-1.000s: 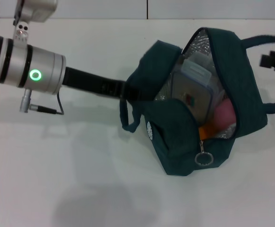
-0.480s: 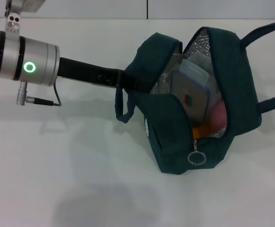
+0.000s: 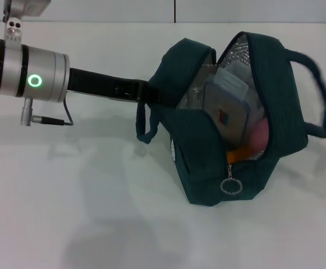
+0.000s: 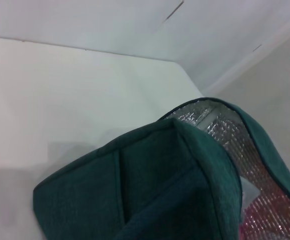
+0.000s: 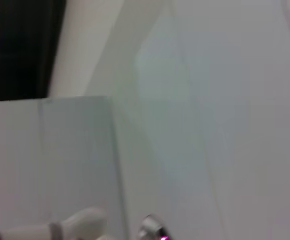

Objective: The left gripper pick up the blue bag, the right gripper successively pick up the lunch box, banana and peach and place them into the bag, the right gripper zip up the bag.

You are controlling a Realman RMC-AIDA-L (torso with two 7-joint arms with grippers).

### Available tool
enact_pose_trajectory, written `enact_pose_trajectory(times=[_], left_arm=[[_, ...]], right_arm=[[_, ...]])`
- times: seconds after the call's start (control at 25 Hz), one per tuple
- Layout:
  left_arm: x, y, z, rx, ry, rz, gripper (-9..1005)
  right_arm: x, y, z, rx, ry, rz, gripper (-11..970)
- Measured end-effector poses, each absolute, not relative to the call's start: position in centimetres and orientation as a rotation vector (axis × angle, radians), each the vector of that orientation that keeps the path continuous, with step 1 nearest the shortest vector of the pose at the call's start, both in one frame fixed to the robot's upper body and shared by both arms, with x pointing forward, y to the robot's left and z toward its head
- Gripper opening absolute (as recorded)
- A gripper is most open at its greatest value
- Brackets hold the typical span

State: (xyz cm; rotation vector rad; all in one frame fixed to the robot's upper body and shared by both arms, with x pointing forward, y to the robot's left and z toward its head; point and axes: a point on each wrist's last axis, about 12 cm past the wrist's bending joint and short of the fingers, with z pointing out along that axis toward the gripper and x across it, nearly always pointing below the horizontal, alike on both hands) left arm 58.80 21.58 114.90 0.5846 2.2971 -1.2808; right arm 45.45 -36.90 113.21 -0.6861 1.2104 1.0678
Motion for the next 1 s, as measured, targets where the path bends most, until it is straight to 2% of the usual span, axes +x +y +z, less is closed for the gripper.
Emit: enact_pose_trajectory(times=[0.52, 1.0], left_arm=[[58.7, 22.0, 114.9, 0.534, 2.267, -1.315, 142], [58.7, 21.9, 114.9, 0.52, 2.258, -1.329, 143]], right_arm=[[45.4, -36.2, 110.5, -0.667, 1.413, 1.142, 659], [46.4, -30.8, 107.1, -0.923, 1.69, 1.356, 658]])
